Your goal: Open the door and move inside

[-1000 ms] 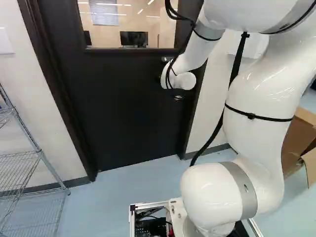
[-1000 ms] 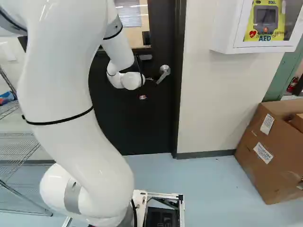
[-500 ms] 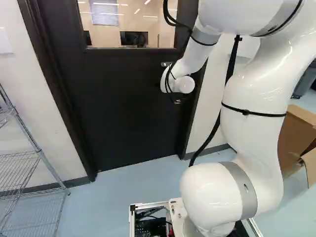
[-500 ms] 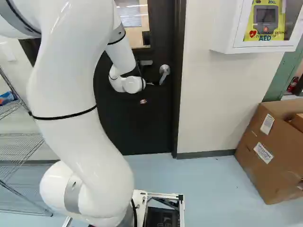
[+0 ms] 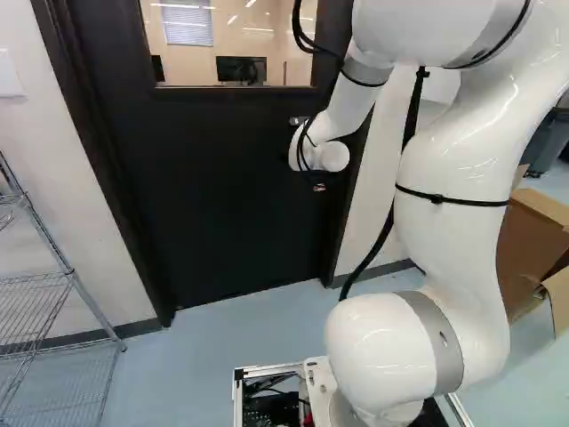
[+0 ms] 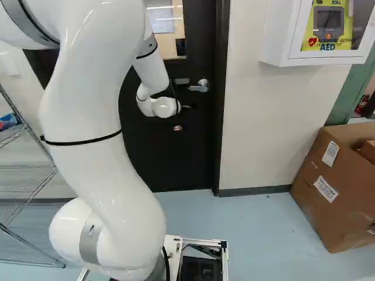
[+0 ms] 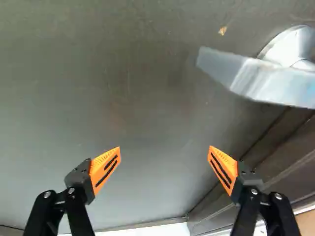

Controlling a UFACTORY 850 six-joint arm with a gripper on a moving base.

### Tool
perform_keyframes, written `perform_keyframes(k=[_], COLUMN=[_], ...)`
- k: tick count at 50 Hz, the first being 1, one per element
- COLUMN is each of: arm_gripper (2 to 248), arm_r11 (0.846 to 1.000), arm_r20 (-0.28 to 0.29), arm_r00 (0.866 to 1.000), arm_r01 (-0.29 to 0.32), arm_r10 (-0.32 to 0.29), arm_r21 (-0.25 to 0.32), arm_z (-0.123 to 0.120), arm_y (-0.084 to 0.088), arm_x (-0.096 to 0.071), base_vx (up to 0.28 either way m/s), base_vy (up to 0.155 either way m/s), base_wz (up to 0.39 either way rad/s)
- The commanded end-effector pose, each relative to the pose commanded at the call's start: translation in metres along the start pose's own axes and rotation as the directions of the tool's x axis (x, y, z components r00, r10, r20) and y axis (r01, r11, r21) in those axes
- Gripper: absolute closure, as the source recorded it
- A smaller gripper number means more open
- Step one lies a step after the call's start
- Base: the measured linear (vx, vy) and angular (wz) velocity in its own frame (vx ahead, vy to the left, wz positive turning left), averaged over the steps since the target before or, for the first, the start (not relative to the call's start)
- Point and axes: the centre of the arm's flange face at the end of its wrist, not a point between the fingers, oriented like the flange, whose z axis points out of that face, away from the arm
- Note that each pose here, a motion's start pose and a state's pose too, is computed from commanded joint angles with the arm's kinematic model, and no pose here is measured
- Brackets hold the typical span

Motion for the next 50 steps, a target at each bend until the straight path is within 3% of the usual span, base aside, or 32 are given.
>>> perform_keyframes(k=[26, 39, 50], arm_gripper=[3, 3, 3], arm_r11=[0.999, 0.992, 0.973], arm_r20=[0.001, -0.036, -0.097], arm_r00=[1.0, 0.996, 0.982], arm_r01=[-0.018, -0.09, -0.175], arm_r10=[0.018, 0.087, 0.162], arm_r21=[-0.027, -0.084, -0.151], arm_z=[-0.004, -0.005, 0.001], arm_y=[0.011, 0.017, 0.024], arm_x=[-0.002, 0.001, 0.006], base_vx=[0.0, 0.0, 0.0], base_vy=[0.0, 0.0, 0.0], base_wz=[0.0, 0.0, 0.0])
